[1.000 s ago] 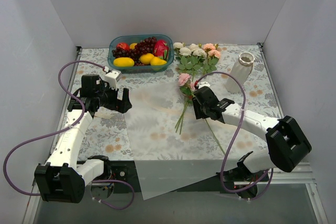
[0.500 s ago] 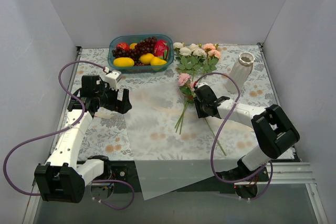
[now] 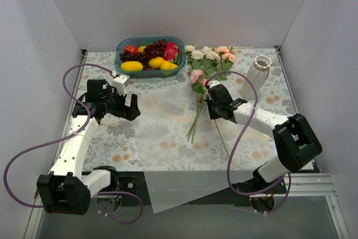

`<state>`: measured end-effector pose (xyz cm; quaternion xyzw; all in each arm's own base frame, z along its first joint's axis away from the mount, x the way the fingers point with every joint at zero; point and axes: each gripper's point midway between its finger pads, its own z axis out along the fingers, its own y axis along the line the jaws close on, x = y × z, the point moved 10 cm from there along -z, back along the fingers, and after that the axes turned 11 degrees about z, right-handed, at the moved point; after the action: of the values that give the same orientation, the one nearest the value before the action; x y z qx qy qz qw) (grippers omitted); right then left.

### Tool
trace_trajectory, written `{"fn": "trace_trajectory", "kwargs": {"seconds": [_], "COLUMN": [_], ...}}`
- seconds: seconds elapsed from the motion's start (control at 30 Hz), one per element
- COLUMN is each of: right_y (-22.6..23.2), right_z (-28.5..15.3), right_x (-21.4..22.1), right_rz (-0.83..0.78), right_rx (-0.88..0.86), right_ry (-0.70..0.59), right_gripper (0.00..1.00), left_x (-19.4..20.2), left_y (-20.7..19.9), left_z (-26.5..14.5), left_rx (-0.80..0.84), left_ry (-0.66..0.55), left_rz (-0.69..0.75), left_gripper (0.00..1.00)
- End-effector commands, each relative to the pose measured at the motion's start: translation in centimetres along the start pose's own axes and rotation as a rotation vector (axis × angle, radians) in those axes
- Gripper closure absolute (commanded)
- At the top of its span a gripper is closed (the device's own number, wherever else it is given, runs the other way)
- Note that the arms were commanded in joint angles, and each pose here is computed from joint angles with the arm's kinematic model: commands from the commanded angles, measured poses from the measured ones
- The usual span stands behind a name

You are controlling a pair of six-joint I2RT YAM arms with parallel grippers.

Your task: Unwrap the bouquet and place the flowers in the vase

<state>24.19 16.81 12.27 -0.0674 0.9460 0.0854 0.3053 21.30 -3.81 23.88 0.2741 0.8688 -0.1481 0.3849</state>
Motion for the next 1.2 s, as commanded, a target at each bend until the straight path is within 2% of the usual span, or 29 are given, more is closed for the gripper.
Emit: {"fn": "trace_trajectory", "kwargs": {"seconds": [0.0, 0.1, 0.13, 0.2, 0.23, 0.3, 0.33, 0.4, 0.43, 0.5, 0.6, 0.63, 0.67, 0.97, 1.17], "right_y": [2.7, 3.7, 4.2, 4.2, 4.4, 3.7, 3.3, 2.0, 1.5, 0.7, -0.5, -0.9, -1.6, -5.2, -6.4], "right_z": [-6.1, -10.9, -14.3, -17.5, -20.7, -23.0, -26.7, -26.1, -28.2, -28.2, -27.6, -28.7, -28.7, -28.5, -29.0], "right_x": [-8.9, -13.6, -16.7, -19.3, -21.3, -22.4, -23.7, -23.0, -23.3, -23.6, -24.0, -24.0, -23.9, -24.7, -25.7], "right_rz": [0.025, 0.016, 0.027, 0.041, 0.057, 0.029, 0.07, -0.013, -0.001, -0.028, -0.019, 0.01, 0.02, 0.059, 0.005], "right_rx": [-0.142, -0.209, -0.241, -0.238, -0.274, -0.255, -0.291, -0.182, -0.188, -0.13, -0.067, -0.072, -0.055, 0.065, 0.159], "right_ry": [-0.312, -0.482, -0.598, -0.715, -0.84, -0.997, -1.218, -1.346, -1.51, -1.555, -1.556, -1.636, -1.655, -1.736, -1.767], "right_gripper": [0.99, 0.99, 0.99, 0.99, 0.99, 0.99, 0.99, 0.99, 0.99, 0.99, 0.99, 0.99, 0.99, 0.99, 0.99], "left_x": [-1.4, -1.4, -1.4, -1.5, -1.4, -1.5, -1.6, -1.7, -1.8, -1.8, -1.9, -1.8, -2.1, -4.3, -4.6], "left_y": [0.3, 0.3, 0.3, 0.3, 0.3, 0.3, 0.3, 0.3, 0.3, 0.4, 0.6, 0.8, 0.9, 2.1, 2.5], "left_z": [-0.8, -0.8, -0.8, -0.9, -0.8, -0.9, -0.9, -1.0, -1.0, -0.9, -0.5, -0.2, 0.0, 1.7, 2.1], "left_rx": [-0.017, -0.022, -0.023, -0.028, -0.029, -0.032, -0.032, -0.033, -0.035, -0.039, -0.041, -0.041, -0.045, 0.021, 0.034], "left_ry": [-0.037, -0.034, -0.035, -0.041, -0.042, -0.048, -0.048, -0.054, -0.056, -0.062, -0.071, -0.07, -0.08, -0.083, -0.061], "left_rz": [0.031, 0.03, 0.031, 0.029, 0.027, 0.027, 0.024, 0.025, 0.025, 0.028, 0.033, 0.032, 0.033, 0.003, 0.003], "left_gripper": [0.02, 0.02, 0.02, 0.02, 0.02, 0.02, 0.02, 0.02, 0.02, 0.02, 0.02, 0.02, 0.02, 0.02, 0.02]}}
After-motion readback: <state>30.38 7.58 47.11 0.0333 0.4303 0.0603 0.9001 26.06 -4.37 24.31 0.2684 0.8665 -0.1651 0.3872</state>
